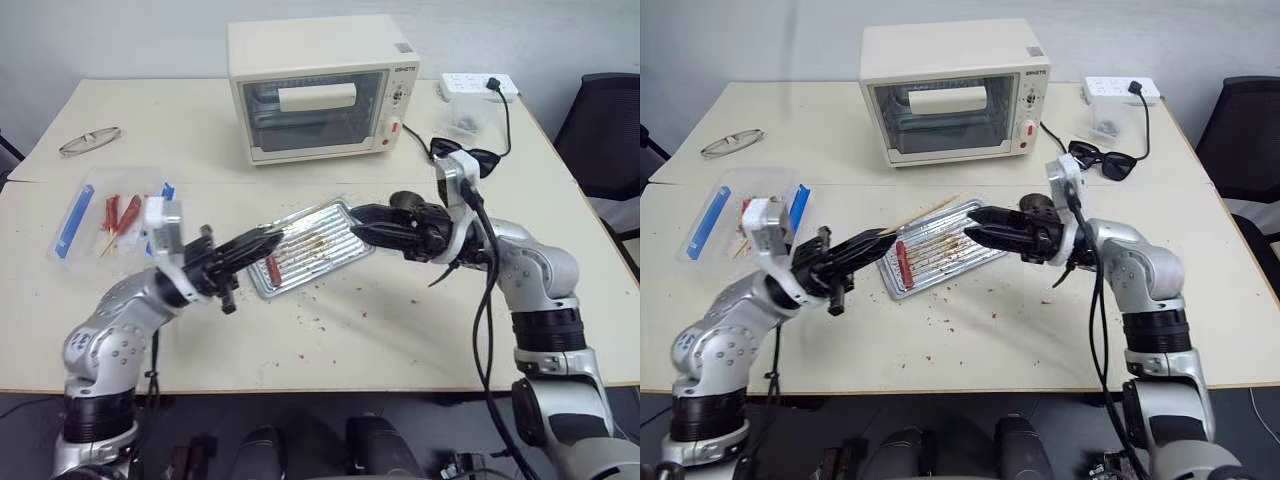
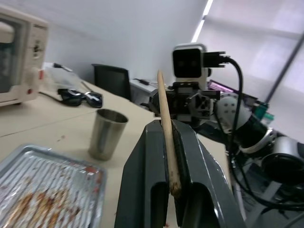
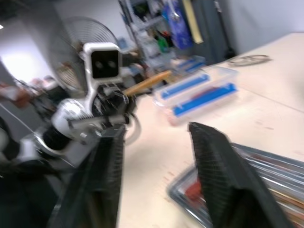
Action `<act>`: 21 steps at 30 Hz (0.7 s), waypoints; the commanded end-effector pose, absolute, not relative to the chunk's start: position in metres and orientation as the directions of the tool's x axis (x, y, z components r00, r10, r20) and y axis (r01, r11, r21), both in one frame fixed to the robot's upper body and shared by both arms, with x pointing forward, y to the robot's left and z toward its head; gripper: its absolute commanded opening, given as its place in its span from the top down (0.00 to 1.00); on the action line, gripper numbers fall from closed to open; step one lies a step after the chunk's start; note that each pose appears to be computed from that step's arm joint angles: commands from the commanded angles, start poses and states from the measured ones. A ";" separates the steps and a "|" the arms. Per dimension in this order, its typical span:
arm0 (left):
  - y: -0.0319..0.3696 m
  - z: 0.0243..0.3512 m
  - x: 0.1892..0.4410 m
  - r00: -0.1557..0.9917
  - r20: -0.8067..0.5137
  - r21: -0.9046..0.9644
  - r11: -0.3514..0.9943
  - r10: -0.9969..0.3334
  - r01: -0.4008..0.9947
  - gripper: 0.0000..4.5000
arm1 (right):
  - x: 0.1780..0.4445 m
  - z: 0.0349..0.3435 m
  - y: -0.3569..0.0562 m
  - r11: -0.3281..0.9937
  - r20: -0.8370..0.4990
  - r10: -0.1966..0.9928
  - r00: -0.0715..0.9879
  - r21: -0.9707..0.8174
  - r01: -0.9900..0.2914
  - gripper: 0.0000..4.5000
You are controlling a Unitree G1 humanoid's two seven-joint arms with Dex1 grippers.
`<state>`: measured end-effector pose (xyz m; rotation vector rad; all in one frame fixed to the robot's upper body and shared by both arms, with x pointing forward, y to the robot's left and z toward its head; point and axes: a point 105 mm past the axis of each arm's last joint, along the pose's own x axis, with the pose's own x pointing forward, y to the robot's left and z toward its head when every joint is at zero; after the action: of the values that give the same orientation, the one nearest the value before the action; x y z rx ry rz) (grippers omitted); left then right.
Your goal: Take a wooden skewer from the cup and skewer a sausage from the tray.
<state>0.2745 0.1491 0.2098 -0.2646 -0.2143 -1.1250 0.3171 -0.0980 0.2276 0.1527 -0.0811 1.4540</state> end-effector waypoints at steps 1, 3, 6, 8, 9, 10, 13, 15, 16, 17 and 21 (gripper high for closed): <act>0.196 0.205 0.267 0.575 0.284 -0.057 0.586 -0.767 0.809 1.00 | 0.308 0.221 -0.134 0.194 0.064 0.980 0.187 -0.127 -0.973 0.24; 0.220 0.196 0.259 0.654 0.257 -0.068 0.662 -0.712 0.747 1.00 | 0.300 0.207 -0.150 0.207 0.002 0.978 0.208 -0.126 -0.970 0.10; 0.259 0.191 0.246 0.772 0.290 -0.124 0.777 -0.566 0.617 1.00 | 0.288 0.185 -0.167 0.232 -0.077 0.966 0.246 -0.158 -0.960 0.01; 0.274 0.182 0.239 0.820 0.255 -0.127 0.823 -0.512 0.553 1.00 | 0.286 0.177 -0.172 0.263 -0.092 0.955 0.281 -0.167 -0.950 0.01; 0.279 0.180 0.236 0.836 0.248 -0.133 0.838 -0.489 0.530 1.00 | 0.286 0.174 -0.173 0.276 -0.098 0.951 0.295 -0.167 -0.946 0.01; 0.283 0.179 0.232 0.849 0.242 -0.135 0.850 -0.470 0.510 1.00 | 0.288 0.170 -0.172 0.296 -0.105 0.943 0.316 -0.174 -0.939 0.01; 0.290 0.177 0.228 0.868 0.235 -0.132 0.871 -0.437 0.474 1.00 | 0.293 0.170 -0.154 0.309 -0.094 0.941 0.326 -0.159 -0.938 0.01; 0.290 0.179 0.229 0.872 0.242 -0.129 0.877 -0.425 0.463 1.00 | 0.297 0.177 -0.121 0.279 -0.108 0.950 0.294 -0.137 -0.950 0.01; 0.290 0.180 0.231 0.872 0.244 -0.129 0.877 -0.423 0.462 1.00 | 0.301 0.178 -0.103 0.276 -0.138 0.946 0.294 -0.136 -0.952 0.01; 0.289 0.180 0.232 0.872 0.246 -0.129 0.878 -0.422 0.461 1.00 | 0.304 0.178 -0.093 0.277 -0.163 0.941 0.298 -0.140 -0.951 0.01; 0.276 0.177 0.241 0.863 0.237 -0.124 0.867 -0.447 0.483 1.00 | 0.327 0.178 -0.028 0.282 -0.184 0.933 0.309 -0.157 -0.946 0.01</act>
<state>0.2405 0.2829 0.1699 -0.2173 -0.1776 -0.4743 0.3217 -0.0419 0.1847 -0.2257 0.0215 1.2919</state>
